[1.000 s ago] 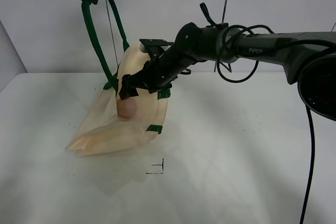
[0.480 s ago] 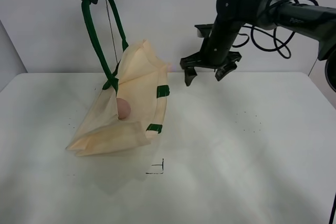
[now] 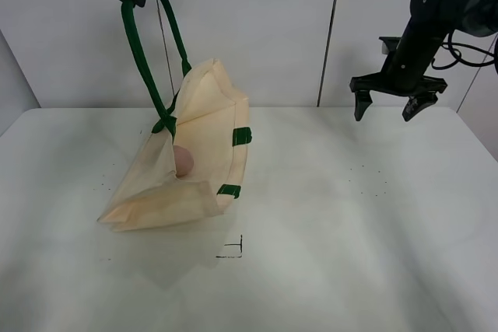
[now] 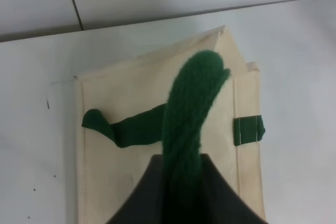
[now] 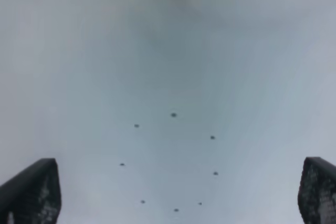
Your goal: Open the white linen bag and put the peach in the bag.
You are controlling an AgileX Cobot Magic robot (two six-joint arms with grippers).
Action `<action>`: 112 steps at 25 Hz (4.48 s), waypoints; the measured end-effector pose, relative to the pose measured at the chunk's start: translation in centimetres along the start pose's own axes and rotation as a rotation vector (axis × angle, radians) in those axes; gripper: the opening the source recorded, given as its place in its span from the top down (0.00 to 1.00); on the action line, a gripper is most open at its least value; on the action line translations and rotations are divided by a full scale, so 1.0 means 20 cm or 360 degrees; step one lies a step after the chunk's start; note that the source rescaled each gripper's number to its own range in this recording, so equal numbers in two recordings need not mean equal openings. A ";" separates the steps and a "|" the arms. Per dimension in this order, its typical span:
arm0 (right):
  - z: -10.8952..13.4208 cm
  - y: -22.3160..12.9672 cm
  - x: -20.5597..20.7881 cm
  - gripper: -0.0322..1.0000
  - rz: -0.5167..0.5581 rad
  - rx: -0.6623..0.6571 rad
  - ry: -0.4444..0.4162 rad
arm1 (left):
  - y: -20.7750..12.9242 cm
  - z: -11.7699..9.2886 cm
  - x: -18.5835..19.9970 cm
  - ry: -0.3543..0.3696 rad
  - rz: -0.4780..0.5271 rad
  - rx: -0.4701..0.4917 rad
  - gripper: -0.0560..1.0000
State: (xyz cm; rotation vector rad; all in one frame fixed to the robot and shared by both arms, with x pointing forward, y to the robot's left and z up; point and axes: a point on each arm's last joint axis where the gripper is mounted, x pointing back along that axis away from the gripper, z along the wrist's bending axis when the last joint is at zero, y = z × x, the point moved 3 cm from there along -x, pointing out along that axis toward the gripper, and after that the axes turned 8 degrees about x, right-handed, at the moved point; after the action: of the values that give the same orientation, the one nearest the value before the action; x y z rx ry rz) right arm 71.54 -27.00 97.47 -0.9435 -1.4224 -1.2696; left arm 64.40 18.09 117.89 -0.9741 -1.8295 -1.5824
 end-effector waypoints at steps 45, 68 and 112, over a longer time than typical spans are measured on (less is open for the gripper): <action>0.25 -2.10 0.84 0.00 -0.1378 0.0069 -0.0209 | 0.00 0.00 -0.02 0.0004 0.0012 0.0000 0.95; 0.25 -2.12 0.85 0.00 -0.1410 0.0075 -0.0224 | -0.29 0.05 -0.99 0.0104 0.0620 0.0015 0.46; 0.24 -2.12 0.85 0.00 -0.1410 0.0075 -0.0225 | -0.74 0.68 -0.01 0.0451 0.0687 0.0249 0.14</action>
State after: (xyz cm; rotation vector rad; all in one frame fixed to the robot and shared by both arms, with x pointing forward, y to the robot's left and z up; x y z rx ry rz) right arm 26.18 -29.66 104.14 -0.3488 -2.0811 -1.8004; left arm 53.55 30.66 106.42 -0.9405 -1.4106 -1.2226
